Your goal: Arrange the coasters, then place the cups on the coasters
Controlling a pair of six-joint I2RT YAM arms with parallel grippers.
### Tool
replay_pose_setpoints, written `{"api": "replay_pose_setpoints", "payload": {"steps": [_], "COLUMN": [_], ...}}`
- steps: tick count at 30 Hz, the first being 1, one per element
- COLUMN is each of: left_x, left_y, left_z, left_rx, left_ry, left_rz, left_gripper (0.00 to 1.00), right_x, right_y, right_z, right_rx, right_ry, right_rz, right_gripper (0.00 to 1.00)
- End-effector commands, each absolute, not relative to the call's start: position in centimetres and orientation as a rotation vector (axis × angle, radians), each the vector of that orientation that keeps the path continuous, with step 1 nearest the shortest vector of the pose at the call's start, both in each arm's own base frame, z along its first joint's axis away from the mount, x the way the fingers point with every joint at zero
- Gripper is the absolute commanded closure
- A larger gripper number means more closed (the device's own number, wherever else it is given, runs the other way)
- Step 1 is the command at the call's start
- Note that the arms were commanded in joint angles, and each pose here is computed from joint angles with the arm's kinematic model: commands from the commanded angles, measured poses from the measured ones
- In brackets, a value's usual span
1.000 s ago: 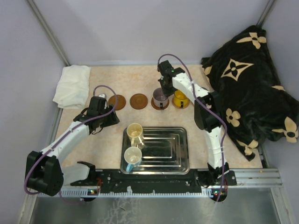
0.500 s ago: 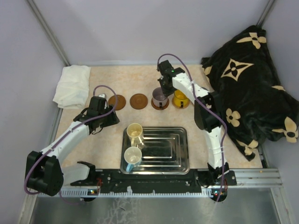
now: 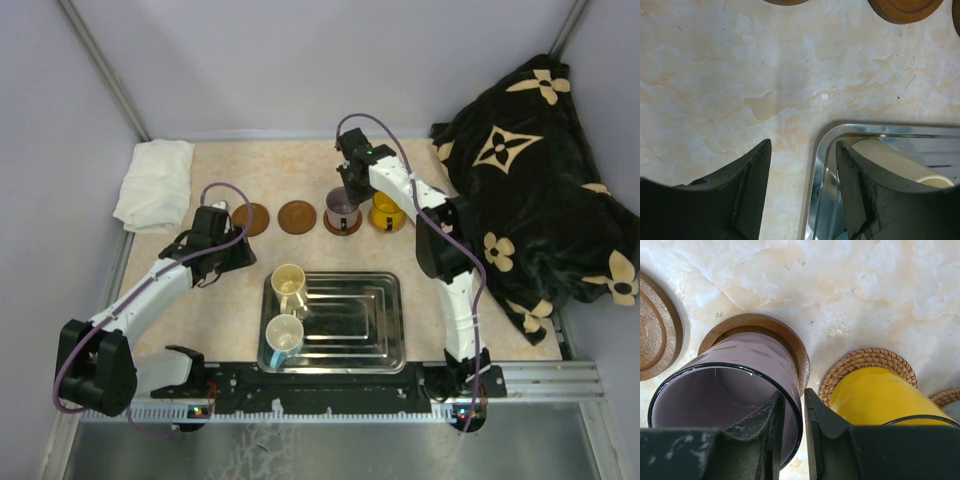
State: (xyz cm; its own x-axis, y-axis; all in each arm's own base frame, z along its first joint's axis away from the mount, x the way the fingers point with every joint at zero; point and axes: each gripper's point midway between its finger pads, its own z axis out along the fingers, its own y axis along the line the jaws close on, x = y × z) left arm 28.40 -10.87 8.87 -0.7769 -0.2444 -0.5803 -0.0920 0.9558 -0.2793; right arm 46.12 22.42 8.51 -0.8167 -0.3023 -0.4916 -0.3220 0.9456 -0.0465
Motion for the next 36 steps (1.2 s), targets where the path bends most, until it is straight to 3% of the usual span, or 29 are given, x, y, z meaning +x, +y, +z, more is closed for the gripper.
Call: {"api": "replay_pose_setpoints", "payload": {"steps": [1,11,23,26,29,36], "left_x": [29.3,29.1,29.1,29.0,28.8,28.4], "left_y": [-11.3,-11.2,-11.2,-11.3,-11.2,-11.0], "left_z": [9.8,10.0,10.8,11.0,11.1,11.5], "left_rx": [-0.218,-0.218,-0.213,-0.211,-0.216,-0.216], "left_ry": [2.417,2.407,2.387,2.383,2.379,2.368], "left_rz": [-0.327,-0.329,-0.338,-0.344,-0.350,-0.348], "left_gripper": [0.39,0.39,0.39,0.39,0.39,0.39], "right_x": [47.5,48.4,48.1,46.3,43.4,33.0], "right_y": [22.8,23.1,23.5,24.0,25.1,27.1], "right_z": [12.4,15.9,22.7,24.5,25.9,23.7], "right_rx": [-0.427,-0.398,-0.360,-0.370,-0.374,-0.351], "right_ry": [2.480,2.401,2.266,2.225,2.186,2.222], "right_rz": [0.076,0.083,0.044,0.025,0.049,0.230], "right_gripper": [0.76,0.66,0.64,0.64,0.56,0.47]}}
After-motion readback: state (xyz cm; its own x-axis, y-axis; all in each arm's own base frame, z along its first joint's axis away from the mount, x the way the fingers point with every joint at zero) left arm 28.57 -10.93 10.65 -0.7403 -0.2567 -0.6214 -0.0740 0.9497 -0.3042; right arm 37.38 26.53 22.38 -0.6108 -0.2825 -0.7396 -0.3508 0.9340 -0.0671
